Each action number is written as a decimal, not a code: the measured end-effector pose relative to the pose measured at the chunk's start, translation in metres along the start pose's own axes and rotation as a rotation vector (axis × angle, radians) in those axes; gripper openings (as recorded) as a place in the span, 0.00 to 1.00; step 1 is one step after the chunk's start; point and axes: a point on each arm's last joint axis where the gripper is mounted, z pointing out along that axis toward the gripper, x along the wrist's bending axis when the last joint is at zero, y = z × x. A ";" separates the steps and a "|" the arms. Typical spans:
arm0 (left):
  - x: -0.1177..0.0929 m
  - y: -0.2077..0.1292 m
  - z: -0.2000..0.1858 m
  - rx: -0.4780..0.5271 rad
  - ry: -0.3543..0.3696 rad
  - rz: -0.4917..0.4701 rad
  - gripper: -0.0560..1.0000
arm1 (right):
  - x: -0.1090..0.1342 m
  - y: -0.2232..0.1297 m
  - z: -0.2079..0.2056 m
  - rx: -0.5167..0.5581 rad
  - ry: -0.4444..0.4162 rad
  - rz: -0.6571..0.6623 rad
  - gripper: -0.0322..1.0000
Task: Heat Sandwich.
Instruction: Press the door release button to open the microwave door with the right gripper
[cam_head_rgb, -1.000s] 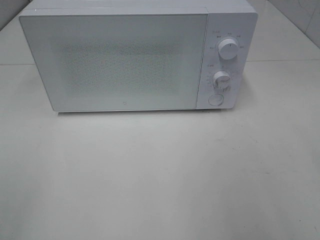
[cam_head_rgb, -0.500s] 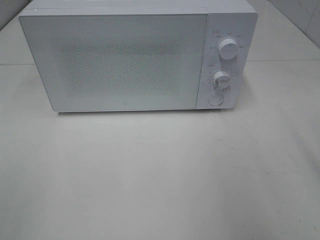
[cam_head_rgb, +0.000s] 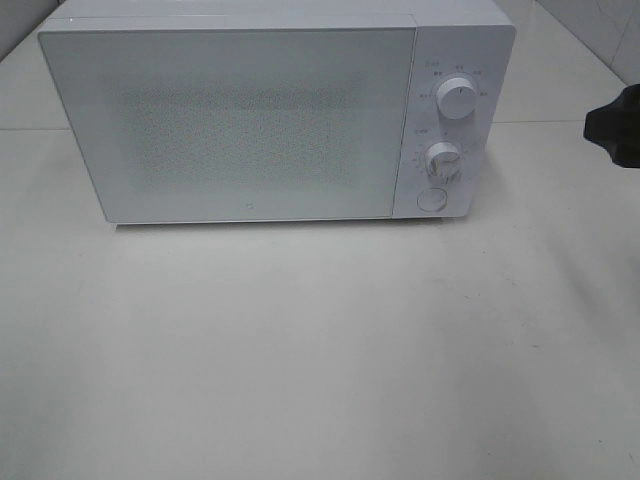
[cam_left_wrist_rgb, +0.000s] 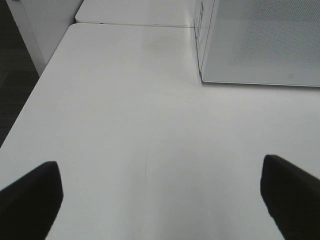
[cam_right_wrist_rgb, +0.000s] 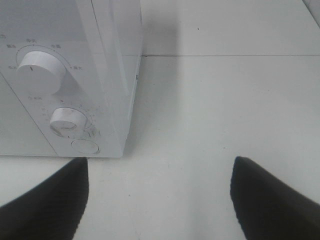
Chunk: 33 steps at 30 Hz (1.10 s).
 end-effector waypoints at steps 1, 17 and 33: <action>0.000 0.000 0.000 0.000 0.000 0.000 0.99 | 0.000 -0.002 0.010 0.003 0.002 0.000 0.77; 0.000 0.000 0.000 0.000 0.000 0.000 0.99 | 0.008 -0.041 0.057 -0.059 0.033 -0.108 0.77; 0.000 0.000 0.000 0.000 0.000 0.000 0.99 | 0.063 -0.085 0.072 -0.100 0.058 -0.105 0.77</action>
